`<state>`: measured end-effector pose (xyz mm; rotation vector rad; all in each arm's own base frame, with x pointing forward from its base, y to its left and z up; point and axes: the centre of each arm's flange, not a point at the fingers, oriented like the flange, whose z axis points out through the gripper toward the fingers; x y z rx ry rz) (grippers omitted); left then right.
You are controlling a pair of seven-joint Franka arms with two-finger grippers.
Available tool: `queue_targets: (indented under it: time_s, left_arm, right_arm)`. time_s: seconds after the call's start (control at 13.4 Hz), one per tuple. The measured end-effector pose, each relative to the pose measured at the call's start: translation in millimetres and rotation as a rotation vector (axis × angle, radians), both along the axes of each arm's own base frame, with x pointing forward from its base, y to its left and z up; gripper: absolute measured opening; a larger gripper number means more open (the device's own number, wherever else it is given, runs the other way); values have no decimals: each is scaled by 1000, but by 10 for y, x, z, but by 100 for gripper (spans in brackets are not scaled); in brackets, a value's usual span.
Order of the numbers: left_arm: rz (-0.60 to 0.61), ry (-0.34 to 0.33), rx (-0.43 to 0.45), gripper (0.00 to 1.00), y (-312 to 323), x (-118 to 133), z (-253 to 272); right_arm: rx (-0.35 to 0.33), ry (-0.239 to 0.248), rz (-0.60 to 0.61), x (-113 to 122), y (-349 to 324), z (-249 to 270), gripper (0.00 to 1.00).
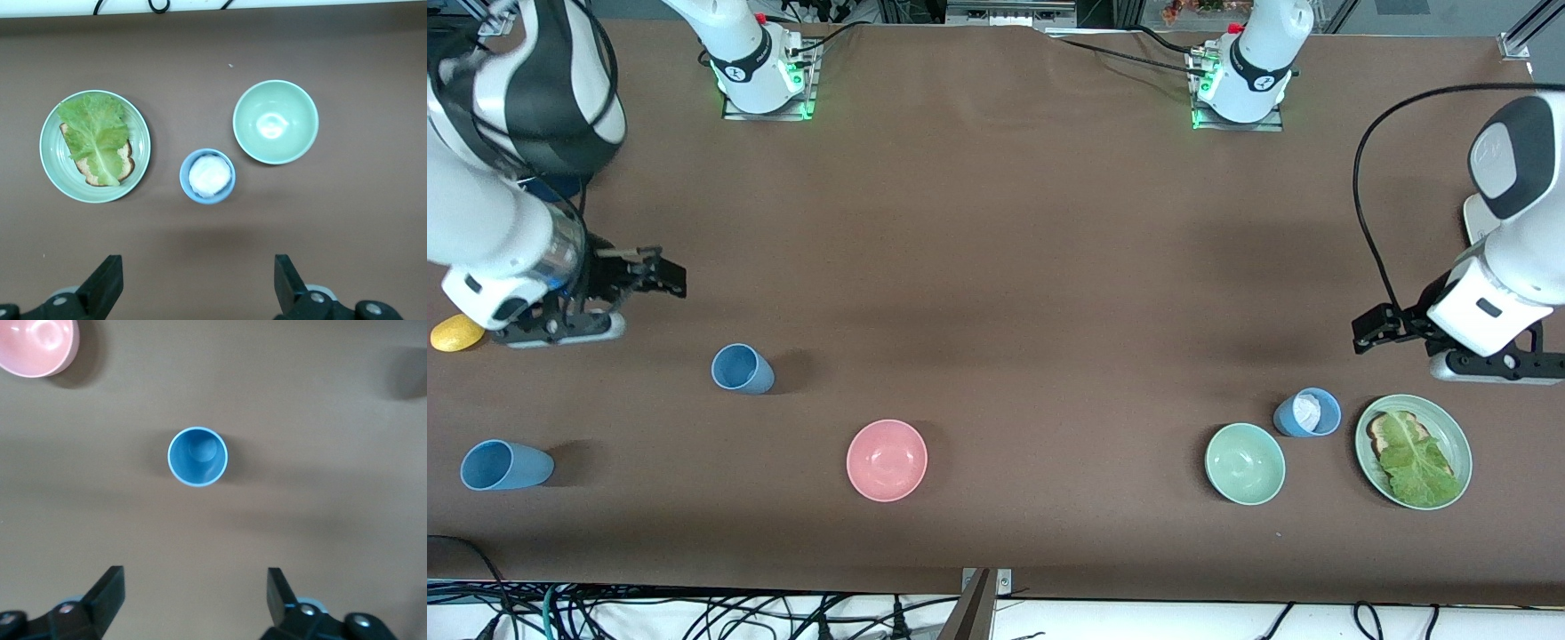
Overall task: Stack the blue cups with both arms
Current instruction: 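Reach the right gripper to the blue cup while the left gripper reaches the tissue cup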
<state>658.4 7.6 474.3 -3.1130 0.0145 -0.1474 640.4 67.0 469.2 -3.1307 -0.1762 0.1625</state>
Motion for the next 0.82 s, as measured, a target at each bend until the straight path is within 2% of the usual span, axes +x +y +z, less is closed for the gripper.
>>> queue_targets:
  time_s: [0.15,0.22,0.3,0.37,0.82]
  left_arm:
    - [19,-4,2,100,140,108,-266]
    - [25,-9,4,100,190,164,-412]
    - [30,-13,5,100,227,215,-560]
    - [33,-16,6,100,258,261,-709]
    - [53,-20,11,100,423,409,-1398]
  right_arm:
    - [4,-8,23,173,-89,-223,64]
    - [5,-10,24,226,-181,-306,57]
    - [6,-10,25,258,-262,-366,56]
    - [7,-11,23,284,-317,-422,49]
    - [9,-17,22,479,-332,-1052,49]
